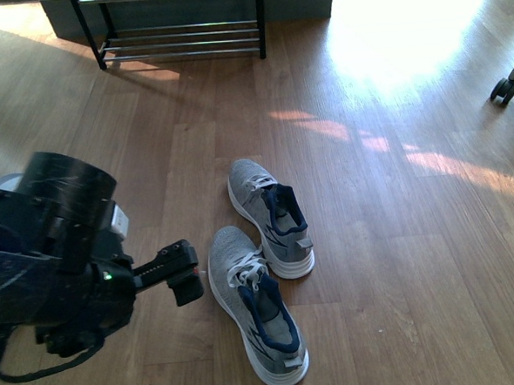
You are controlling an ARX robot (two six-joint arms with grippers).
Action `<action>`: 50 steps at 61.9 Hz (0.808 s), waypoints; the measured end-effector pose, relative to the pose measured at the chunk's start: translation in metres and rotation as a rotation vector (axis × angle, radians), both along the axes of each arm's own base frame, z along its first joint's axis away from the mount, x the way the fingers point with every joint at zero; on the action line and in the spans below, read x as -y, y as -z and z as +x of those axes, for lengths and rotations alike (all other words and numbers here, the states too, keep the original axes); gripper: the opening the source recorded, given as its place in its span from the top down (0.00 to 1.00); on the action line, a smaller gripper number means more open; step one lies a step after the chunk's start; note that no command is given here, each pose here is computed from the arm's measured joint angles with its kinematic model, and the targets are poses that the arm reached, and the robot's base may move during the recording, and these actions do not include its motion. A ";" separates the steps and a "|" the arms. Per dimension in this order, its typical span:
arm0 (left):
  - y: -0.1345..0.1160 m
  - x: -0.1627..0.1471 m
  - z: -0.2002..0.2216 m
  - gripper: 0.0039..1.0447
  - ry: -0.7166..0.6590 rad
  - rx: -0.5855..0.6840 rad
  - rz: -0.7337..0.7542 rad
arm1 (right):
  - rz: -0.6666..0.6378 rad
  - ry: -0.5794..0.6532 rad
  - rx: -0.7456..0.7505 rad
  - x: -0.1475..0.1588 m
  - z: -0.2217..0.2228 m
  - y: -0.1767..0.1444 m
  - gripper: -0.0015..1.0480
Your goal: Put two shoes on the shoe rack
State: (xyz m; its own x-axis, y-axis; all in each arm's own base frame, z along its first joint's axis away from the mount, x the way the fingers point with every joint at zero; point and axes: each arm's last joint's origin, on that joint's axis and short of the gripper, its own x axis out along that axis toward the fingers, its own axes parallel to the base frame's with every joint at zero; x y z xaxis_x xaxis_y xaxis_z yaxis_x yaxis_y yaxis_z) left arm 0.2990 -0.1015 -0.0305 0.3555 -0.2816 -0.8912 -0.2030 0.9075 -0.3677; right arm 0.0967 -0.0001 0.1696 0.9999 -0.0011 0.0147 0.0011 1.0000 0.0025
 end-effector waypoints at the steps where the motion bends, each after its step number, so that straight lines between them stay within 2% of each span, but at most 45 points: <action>1: 0.005 0.003 0.003 0.09 -0.006 -0.010 -0.009 | 0.000 0.000 0.000 0.000 0.000 0.000 0.09; 8: 0.033 0.024 0.020 0.09 -0.001 -0.056 -0.072 | 0.000 0.000 0.000 0.000 0.000 0.000 0.09; 17: 0.054 0.040 0.035 0.09 0.020 -0.109 -0.135 | 0.000 0.000 0.000 0.000 0.000 0.000 0.09; 35: 0.088 0.051 0.056 0.09 0.027 -0.223 -0.102 | 0.000 0.000 0.000 0.000 0.000 0.000 0.09; 42: 0.097 0.062 0.065 0.09 0.060 -0.221 -0.074 | 0.000 0.000 0.000 0.000 0.000 0.000 0.09; 50: 0.101 0.071 0.065 0.32 0.096 -0.233 -0.062 | 0.000 0.000 0.000 0.000 0.000 0.000 0.09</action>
